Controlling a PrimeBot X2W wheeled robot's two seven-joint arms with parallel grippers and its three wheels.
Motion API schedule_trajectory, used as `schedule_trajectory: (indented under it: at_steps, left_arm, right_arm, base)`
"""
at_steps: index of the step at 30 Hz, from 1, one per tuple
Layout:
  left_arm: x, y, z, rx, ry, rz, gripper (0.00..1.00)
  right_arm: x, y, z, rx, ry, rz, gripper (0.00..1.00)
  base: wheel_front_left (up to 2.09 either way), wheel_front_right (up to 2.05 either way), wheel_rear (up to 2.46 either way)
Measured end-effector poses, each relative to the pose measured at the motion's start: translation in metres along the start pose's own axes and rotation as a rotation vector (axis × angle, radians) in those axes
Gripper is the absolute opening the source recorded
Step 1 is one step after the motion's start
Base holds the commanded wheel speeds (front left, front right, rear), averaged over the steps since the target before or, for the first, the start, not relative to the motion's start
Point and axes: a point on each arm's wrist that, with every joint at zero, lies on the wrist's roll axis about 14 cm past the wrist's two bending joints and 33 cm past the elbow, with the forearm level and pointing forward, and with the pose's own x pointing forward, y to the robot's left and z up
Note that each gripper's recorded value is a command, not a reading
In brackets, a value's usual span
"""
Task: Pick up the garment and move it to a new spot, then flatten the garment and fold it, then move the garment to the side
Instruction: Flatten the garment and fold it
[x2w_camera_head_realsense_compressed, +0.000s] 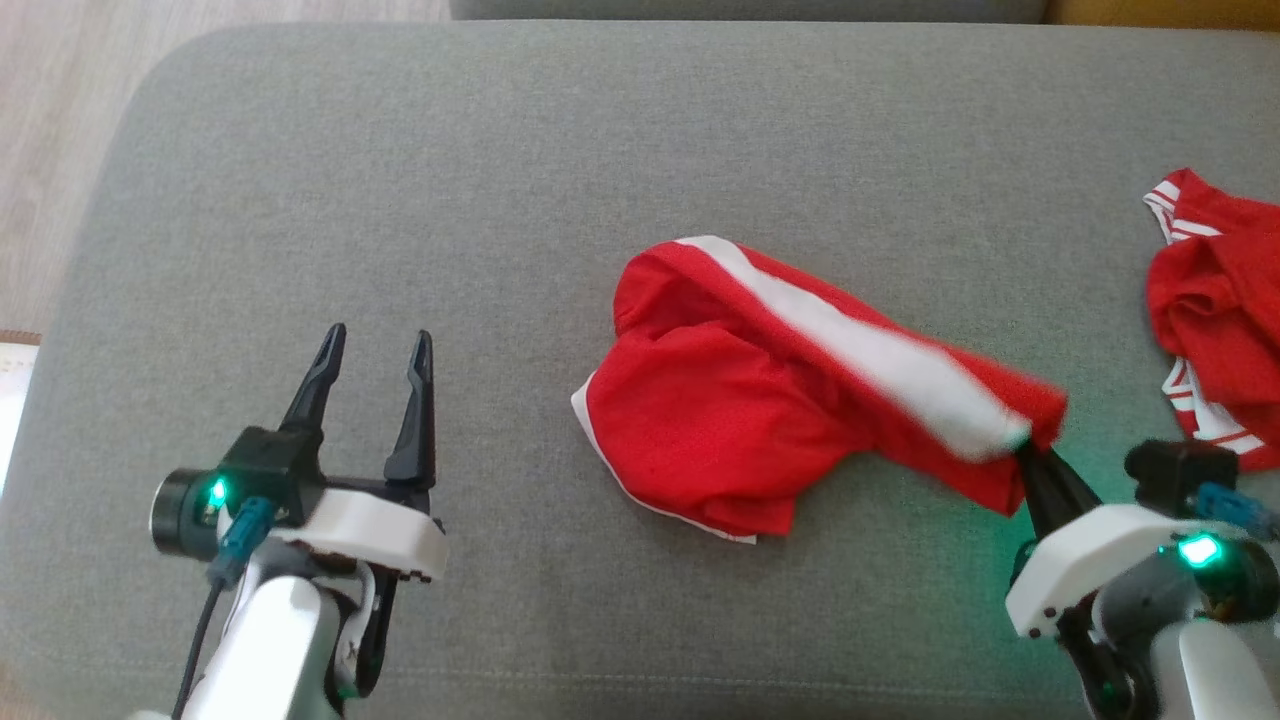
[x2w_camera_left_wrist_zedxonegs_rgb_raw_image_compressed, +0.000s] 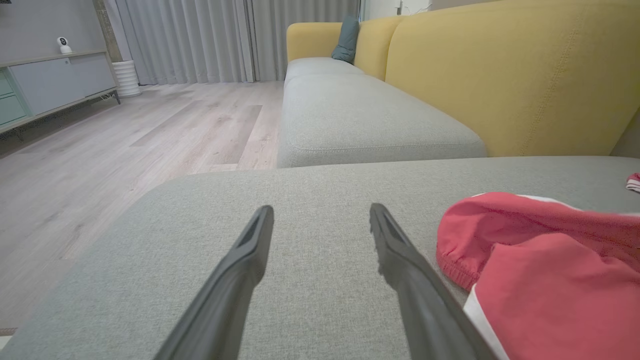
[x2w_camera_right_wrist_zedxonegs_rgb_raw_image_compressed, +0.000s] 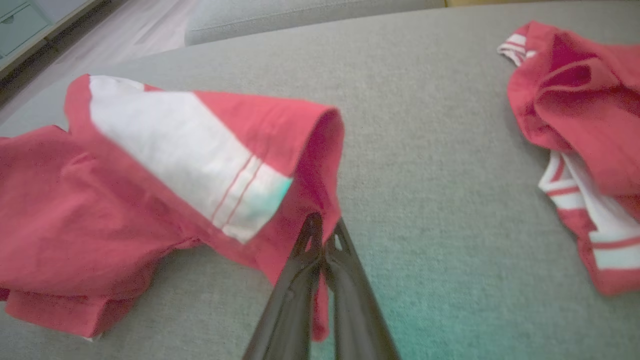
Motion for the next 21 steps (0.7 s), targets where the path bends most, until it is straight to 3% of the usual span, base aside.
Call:
schedule_trajectory:
  at_steps: [1,3,4,5,21]
  left_arm:
    - [0.000,0.000,0.000,0.001,0.000,-0.001,1.00]
    - [0.001,-0.001,-0.001,0.000,0.002,-0.002,1.00]
    - [0.001,-0.001,-0.001,0.000,0.002,-0.003,1.00]
    - [0.000,-0.001,-0.001,0.001,0.004,-0.003,1.00]
    - [-0.012,-0.002,-0.002,-0.002,0.009,-0.006,1.00]
  right_arm:
    - [-0.001,-0.003,-0.004,0.010,0.008,-0.010,0.00]
    - [-0.001,-0.008,-0.013,0.020,0.029,-0.024,0.44]
    - [-0.001,-0.009,-0.017,0.026,0.034,-0.028,0.78]
    - [-0.001,-0.009,-0.020,0.032,0.037,-0.030,1.00]
    - [-0.030,-0.031,0.004,0.017,-0.119,-0.112,1.00]
  base:
    - [0.00,0.00,0.00]
    - [0.00,0.00,0.00]
    - [0.00,0.00,0.00]
    - [0.00,0.00,0.00]
    - [0.00,0.00,0.00]
